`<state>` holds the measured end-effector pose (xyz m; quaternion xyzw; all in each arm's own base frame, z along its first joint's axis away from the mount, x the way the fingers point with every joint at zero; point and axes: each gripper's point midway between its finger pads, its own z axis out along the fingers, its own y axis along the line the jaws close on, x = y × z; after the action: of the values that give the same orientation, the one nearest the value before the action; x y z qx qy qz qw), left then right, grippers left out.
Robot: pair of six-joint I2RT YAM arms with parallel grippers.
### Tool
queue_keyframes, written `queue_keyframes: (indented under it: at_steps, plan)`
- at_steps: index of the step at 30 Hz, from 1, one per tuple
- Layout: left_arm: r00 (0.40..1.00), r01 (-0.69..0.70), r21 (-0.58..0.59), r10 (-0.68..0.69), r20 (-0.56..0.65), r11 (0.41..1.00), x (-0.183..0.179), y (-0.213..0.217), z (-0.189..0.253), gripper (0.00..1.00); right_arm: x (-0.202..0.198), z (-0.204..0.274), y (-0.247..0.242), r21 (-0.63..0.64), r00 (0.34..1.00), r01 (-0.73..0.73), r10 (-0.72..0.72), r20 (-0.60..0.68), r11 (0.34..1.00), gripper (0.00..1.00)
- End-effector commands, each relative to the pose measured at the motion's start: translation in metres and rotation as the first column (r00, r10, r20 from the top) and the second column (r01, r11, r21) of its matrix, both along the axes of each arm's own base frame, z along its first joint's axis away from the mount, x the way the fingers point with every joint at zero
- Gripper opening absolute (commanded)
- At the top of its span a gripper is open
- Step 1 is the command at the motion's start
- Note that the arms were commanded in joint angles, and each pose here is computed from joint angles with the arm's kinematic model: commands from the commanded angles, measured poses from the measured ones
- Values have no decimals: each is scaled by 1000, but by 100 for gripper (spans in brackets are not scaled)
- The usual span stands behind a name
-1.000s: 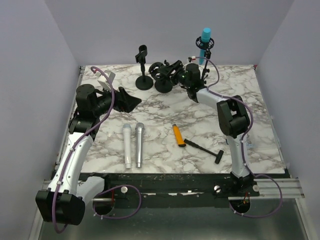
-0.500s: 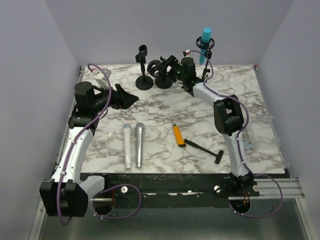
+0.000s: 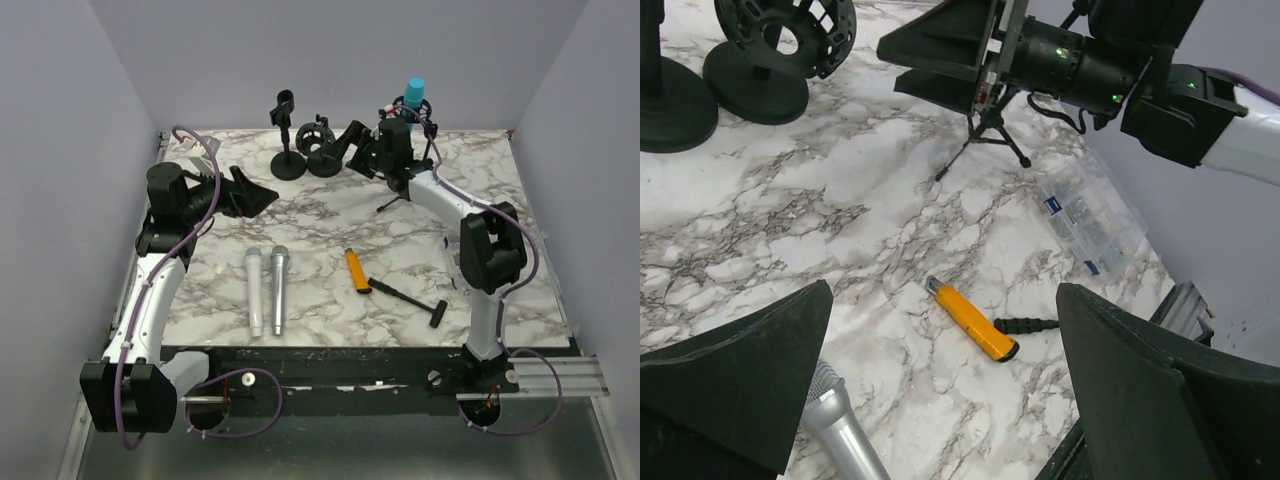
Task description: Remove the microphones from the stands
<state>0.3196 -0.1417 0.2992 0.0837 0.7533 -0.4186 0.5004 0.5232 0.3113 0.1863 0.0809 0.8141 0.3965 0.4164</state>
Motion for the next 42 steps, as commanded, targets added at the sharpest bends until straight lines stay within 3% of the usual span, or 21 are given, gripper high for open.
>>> queue_keyframes:
  at_steps: [1, 5, 10, 19, 24, 28, 35, 42]
  plan:
    - [998, -1, -16, 2, 62, 1000, -1, 1, 13, 99, -27, 49, -15, -32, 993, -11, 14, 118, 999, 100]
    - [999, -25, -18, 26, 40, 1000, 4, 3, 12, 99, -48, 51, -32, -84, 992, 7, 4, 127, 996, 100]
    - [991, -79, -12, 80, 105, 997, 6, 8, 18, 99, -63, 50, -65, -177, 989, 60, -34, 144, 982, 100]
    - [968, -164, -16, 164, 190, 986, 5, 16, 25, 99, -69, 44, -115, -230, 989, 109, -82, 126, 967, 100]
    - [972, -113, -43, 119, 204, 993, -1, 8, 30, 99, -57, 58, -89, -144, 971, -5, 39, 235, 990, 100]
    - [970, -101, -38, 107, 219, 994, -2, 6, 30, 98, -47, 55, -69, -104, 961, -98, 121, 250, 990, 100]
    - [966, -92, -35, 98, 240, 995, -5, 5, 33, 98, -19, 57, -69, -187, 940, -72, 129, 316, 980, 100]
    - [971, -73, -45, 82, 225, 996, -6, 2, 31, 98, 8, 96, -71, -229, 918, -17, 106, 382, 973, 100]
